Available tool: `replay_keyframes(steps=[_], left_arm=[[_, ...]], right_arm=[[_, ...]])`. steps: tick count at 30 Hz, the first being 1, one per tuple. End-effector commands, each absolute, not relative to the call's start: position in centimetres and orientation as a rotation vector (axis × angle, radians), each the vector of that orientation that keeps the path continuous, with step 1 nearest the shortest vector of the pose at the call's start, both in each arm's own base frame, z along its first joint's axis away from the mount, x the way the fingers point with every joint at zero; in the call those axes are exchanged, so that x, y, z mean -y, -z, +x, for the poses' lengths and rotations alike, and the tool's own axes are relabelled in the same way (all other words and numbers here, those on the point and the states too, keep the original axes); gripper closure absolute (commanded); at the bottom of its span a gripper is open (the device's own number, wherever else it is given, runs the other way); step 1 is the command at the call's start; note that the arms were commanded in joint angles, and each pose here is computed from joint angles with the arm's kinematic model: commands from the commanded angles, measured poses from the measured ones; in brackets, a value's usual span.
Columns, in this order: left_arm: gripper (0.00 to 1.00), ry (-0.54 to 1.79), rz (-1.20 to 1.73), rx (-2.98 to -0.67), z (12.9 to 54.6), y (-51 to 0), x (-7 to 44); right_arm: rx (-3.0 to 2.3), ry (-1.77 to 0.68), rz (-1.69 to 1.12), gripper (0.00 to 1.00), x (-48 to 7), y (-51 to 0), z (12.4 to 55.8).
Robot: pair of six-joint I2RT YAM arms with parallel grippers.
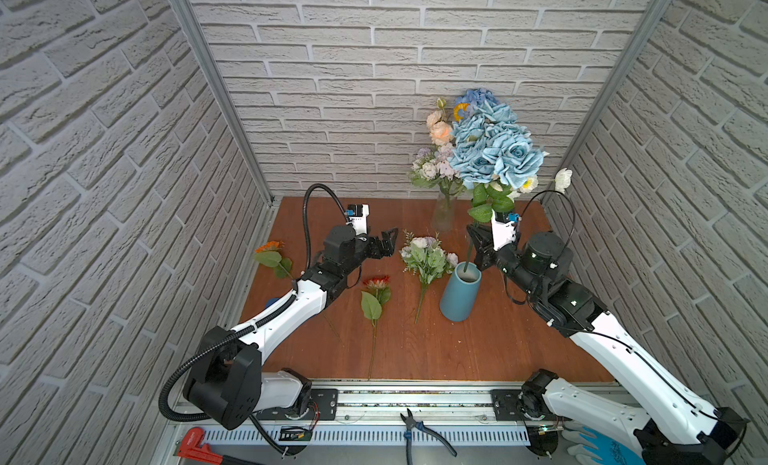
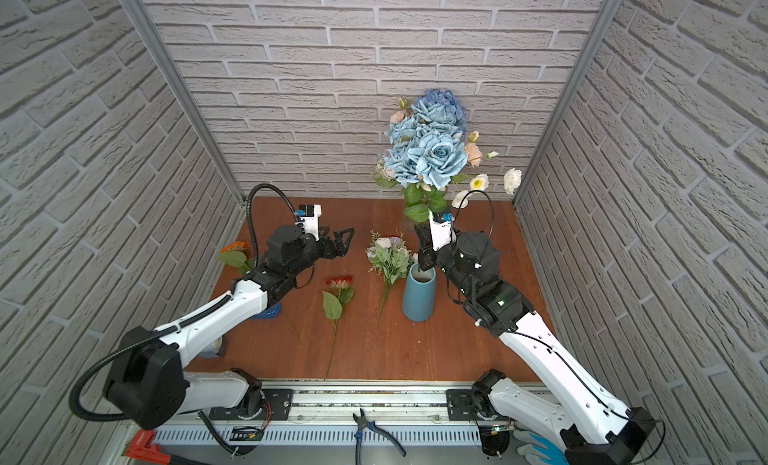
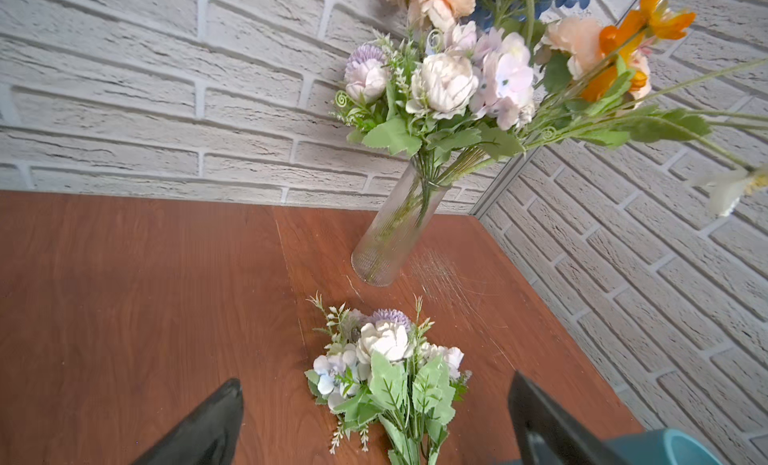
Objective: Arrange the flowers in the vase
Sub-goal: 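Open and withdraw the left gripper while the right holds the hydrangeas, then lower the hydrangeas into the teal vase with the right gripper while the left moves away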
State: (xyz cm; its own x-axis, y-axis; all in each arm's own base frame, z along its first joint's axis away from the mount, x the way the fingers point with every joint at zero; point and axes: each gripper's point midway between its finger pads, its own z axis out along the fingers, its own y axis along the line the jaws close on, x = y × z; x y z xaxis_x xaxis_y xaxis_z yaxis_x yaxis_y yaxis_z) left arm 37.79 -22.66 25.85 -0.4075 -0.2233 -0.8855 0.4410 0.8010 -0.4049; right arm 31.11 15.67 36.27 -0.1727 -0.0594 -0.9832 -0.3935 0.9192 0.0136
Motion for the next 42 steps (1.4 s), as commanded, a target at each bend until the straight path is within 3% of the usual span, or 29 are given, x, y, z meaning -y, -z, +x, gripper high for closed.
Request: replay_keyframes(steps=[1, 25, 29, 33, 38, 42], left_arm=[[0.02, 0.758, 0.129, -1.819, 38.1, -26.5, 22.6], [0.02, 0.756, 0.111, -1.831, 38.0, -25.9, 22.1], [0.02, 0.753, 0.108, -1.835, 38.0, -25.7, 22.1], [0.02, 0.751, 0.106, -1.834, 37.9, -25.9, 22.0], [0.02, 0.750, 0.104, -1.831, 37.8, -26.0, 21.9], [0.02, 0.745, 0.106, -1.839, 37.6, -26.0, 21.8]], right_arm=[[-1.723, -0.246, -0.310, 0.94, -14.7, -35.5, 31.7], [-2.015, -0.295, -0.260, 0.91, -15.4, -23.5, 32.0], [-2.020, -0.299, -0.240, 0.81, -15.1, -22.9, 31.7], [-2.012, -0.310, -0.223, 0.64, -14.8, -23.0, 31.3], [-1.997, -0.313, -0.218, 0.57, -14.5, -23.8, 30.7], [-1.981, -0.328, -0.210, 0.45, -14.1, -24.9, 29.9]])
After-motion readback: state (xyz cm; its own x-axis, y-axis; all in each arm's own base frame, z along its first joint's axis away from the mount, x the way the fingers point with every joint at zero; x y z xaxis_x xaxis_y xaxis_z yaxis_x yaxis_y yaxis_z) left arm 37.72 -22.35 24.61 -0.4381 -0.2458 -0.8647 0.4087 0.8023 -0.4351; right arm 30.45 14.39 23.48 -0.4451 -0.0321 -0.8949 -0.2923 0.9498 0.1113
